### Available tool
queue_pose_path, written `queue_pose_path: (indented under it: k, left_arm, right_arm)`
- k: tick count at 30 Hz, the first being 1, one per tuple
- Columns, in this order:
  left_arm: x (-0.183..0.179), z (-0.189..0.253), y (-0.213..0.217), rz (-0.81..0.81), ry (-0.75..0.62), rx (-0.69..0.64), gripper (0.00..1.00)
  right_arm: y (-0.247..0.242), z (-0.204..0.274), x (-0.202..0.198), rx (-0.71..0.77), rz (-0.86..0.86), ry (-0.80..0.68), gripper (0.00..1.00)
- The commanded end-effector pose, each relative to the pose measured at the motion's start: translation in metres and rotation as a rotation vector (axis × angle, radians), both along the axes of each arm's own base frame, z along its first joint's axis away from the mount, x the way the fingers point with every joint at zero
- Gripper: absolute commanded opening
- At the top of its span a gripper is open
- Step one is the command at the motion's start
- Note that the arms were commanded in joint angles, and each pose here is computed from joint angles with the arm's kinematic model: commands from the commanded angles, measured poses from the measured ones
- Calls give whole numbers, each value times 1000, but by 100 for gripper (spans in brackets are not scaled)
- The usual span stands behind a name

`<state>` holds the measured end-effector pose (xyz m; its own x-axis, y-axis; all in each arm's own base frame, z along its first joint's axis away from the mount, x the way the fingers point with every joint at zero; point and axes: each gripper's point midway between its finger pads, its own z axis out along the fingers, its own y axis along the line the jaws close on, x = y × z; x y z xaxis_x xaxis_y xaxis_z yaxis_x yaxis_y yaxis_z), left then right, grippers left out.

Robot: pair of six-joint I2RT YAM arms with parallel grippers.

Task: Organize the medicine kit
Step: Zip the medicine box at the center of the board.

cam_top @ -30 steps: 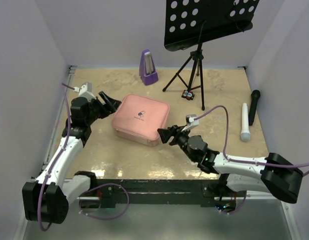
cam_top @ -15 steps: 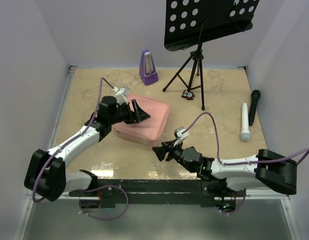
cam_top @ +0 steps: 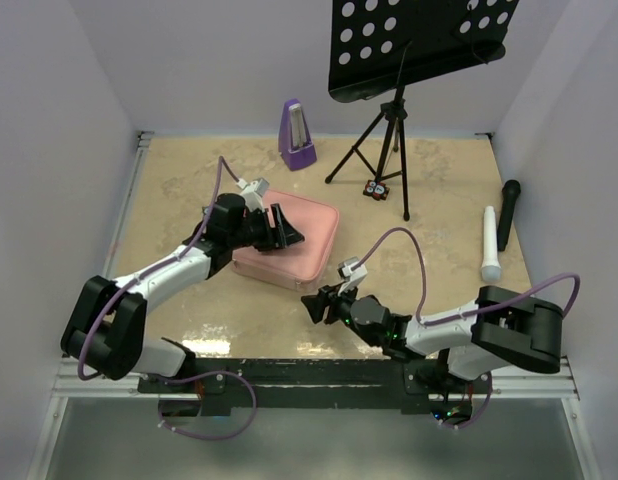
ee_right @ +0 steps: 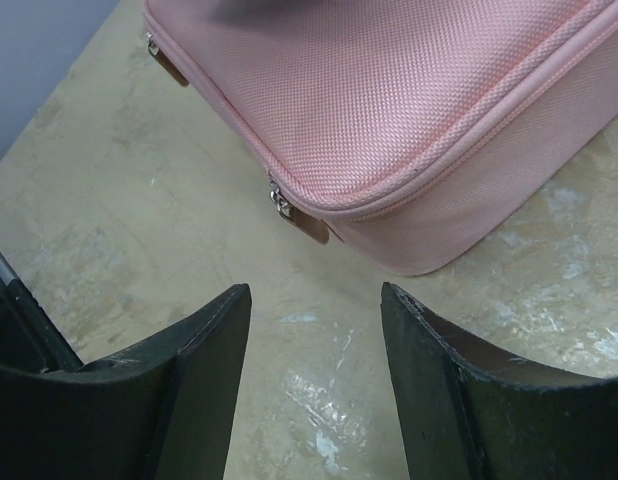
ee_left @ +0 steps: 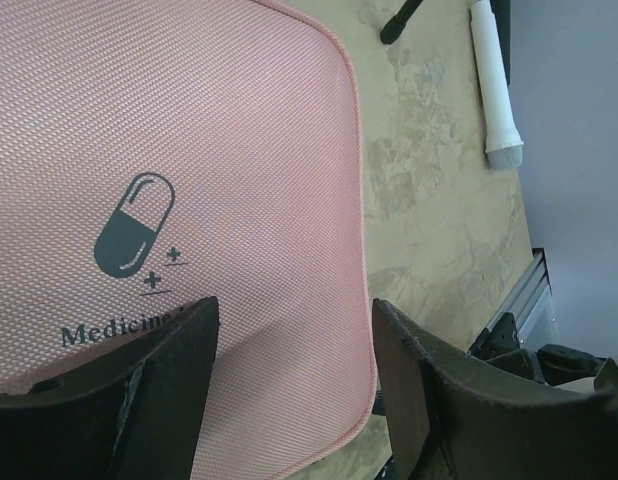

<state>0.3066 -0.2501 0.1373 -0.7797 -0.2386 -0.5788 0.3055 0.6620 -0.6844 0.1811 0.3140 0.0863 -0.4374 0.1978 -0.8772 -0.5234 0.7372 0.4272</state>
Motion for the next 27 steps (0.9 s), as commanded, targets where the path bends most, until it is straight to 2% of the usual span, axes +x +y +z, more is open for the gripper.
queue_pose_path:
  k: [1, 10, 19, 27]
  left_arm:
    - [8, 2, -1, 9, -43, -1, 66]
    - [-3, 28, -12, -43, -73, -92, 65]
    - [-20, 8, -25, -122, -17, -104, 59]
    - [-23, -23, -21, -109, 54, -54, 56]
  right_arm:
    - [20, 31, 7, 119, -10, -36, 59]
    - [26, 30, 10, 111, -12, -37, 61]
    - [35, 22, 14, 104, -23, -21, 61]
    - [39, 18, 20, 132, -69, 8, 61]
